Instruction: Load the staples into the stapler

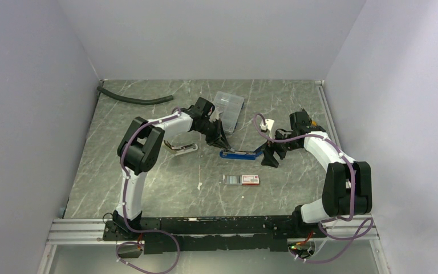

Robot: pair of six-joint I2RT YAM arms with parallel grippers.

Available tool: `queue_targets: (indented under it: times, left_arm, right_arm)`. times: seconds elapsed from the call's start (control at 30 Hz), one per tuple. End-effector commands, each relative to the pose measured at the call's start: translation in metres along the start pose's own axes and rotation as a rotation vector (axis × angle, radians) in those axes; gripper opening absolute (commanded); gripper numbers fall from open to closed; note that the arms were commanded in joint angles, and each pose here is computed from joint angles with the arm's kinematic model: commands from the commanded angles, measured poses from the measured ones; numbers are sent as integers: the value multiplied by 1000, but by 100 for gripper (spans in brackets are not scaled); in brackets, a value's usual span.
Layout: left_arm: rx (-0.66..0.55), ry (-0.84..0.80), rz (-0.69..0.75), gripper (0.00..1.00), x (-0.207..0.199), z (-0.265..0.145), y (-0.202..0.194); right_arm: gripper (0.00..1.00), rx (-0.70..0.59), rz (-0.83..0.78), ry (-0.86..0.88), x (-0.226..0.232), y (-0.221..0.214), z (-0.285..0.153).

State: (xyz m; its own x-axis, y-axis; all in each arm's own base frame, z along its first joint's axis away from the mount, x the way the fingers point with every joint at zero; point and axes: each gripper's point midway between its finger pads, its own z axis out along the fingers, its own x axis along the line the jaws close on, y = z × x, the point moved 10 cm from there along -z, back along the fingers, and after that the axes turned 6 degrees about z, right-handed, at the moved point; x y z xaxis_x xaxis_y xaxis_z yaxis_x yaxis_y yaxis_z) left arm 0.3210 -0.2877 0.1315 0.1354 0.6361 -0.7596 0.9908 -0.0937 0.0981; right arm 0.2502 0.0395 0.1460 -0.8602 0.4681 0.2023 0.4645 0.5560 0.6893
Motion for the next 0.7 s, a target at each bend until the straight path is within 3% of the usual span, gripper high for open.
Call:
queue_targets:
  times: [0.0,0.67]
  left_arm:
    - [-4,3,19,3,0,2,3]
    - [-3,20,26,3,1,2,3]
  right_arm:
    - [87,-38,-43,-2,-4,12,-5]
    - [87,-39,-42,-2,-4,12,-5]
